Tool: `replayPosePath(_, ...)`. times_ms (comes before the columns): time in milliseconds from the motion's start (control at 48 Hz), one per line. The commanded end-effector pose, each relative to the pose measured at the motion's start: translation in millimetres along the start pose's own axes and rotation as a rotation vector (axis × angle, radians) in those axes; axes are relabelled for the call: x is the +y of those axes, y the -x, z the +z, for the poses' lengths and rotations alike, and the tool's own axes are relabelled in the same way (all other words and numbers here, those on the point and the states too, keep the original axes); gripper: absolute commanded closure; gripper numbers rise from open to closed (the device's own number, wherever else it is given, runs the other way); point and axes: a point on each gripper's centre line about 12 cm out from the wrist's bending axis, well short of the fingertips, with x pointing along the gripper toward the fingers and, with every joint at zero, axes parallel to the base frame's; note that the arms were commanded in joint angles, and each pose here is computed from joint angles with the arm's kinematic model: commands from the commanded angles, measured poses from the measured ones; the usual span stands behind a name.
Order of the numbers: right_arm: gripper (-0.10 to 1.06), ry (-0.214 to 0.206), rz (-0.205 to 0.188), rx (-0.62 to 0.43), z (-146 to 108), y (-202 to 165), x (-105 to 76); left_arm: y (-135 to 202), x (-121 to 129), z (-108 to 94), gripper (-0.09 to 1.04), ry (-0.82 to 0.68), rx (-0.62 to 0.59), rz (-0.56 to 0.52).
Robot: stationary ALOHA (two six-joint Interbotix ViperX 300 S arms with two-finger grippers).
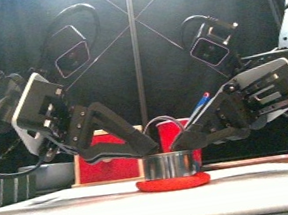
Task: Get the cutter from the drawer then cut the dough then place the extra dough in the bowl
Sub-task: Cut the dough
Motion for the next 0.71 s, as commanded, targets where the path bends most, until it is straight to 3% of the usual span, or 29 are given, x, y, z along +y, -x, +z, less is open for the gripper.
replayPosePath(21,0.54,-0.011,-0.015,0.083,-23.9,-4.8,-3.9,-0.6,4.7,-34.6,0.42,-0.001,0.14,0.007)
replayPosePath(271,0.54,-0.007,-0.011,0.052,-12.2,-3.5,-3.2,0.0,3.4,-17.6,0.41,0.012,0.101,-0.001)
replayPosePath(604,0.52,0.014,0.004,0.005,28.2,4.5,-0.1,3.1,10.2,49.4,0.33,0.033,-0.055,-0.021)
replayPosePath(708,0.52,0.01,0.005,0.002,37.4,6.1,0.3,2.5,11.2,59.4,0.26,0.005,-0.079,-0.022)
